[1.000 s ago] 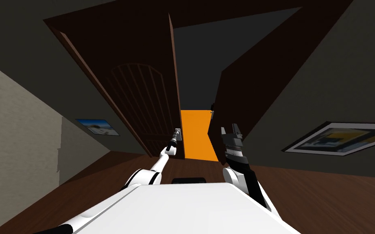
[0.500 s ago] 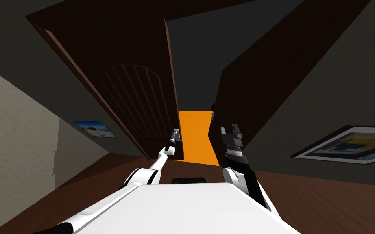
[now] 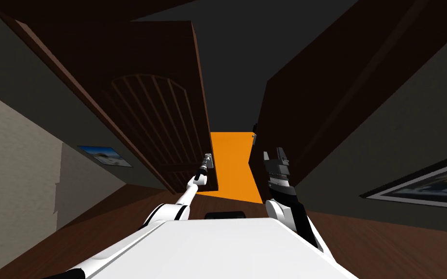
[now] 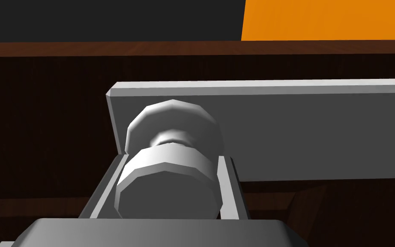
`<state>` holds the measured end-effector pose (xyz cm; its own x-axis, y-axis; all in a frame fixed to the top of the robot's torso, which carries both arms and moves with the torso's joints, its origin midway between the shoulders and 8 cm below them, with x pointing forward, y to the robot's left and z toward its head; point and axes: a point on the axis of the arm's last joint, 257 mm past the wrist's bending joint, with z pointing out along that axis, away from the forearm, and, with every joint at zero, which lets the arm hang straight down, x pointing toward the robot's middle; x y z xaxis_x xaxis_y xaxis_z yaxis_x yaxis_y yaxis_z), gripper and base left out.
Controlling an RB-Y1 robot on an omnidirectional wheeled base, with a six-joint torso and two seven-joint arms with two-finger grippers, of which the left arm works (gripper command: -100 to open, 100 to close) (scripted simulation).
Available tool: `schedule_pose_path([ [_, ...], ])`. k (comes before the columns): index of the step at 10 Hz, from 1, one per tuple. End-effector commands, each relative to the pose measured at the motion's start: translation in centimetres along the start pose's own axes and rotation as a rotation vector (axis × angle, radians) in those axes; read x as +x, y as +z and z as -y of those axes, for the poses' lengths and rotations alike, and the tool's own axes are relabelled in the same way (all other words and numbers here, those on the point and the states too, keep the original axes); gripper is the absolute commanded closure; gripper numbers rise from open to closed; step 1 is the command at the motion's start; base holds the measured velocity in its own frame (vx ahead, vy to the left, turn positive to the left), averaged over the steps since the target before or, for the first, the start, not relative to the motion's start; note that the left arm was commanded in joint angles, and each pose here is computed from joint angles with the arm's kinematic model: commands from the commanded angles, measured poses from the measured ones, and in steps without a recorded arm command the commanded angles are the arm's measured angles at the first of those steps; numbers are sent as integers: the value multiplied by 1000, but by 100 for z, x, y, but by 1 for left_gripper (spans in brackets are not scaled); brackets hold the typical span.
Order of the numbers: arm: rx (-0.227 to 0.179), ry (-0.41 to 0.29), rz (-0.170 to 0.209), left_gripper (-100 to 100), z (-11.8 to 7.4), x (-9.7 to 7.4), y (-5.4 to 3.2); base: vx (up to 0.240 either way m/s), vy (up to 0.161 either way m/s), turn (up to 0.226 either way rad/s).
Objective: Push the door open
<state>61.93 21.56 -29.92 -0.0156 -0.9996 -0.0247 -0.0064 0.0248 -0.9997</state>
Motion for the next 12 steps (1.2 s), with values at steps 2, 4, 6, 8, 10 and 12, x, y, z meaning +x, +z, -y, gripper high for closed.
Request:
schedule_pose_path([
  [2,16,8,36,100,63,-247,34,176,-97,64],
  [4,14,8,71,100,58,-444,24,180,-94,71],
  [6,13,6,100,100,53,-597,12,190,-136,77],
  [8,12,4,114,100,50,-670,4,163,-109,66],
  [10,11,-1,148,100,41,-844,-18,141,-84,58],
  [12,10,-4,167,100,36,-941,-34,130,-103,61],
])
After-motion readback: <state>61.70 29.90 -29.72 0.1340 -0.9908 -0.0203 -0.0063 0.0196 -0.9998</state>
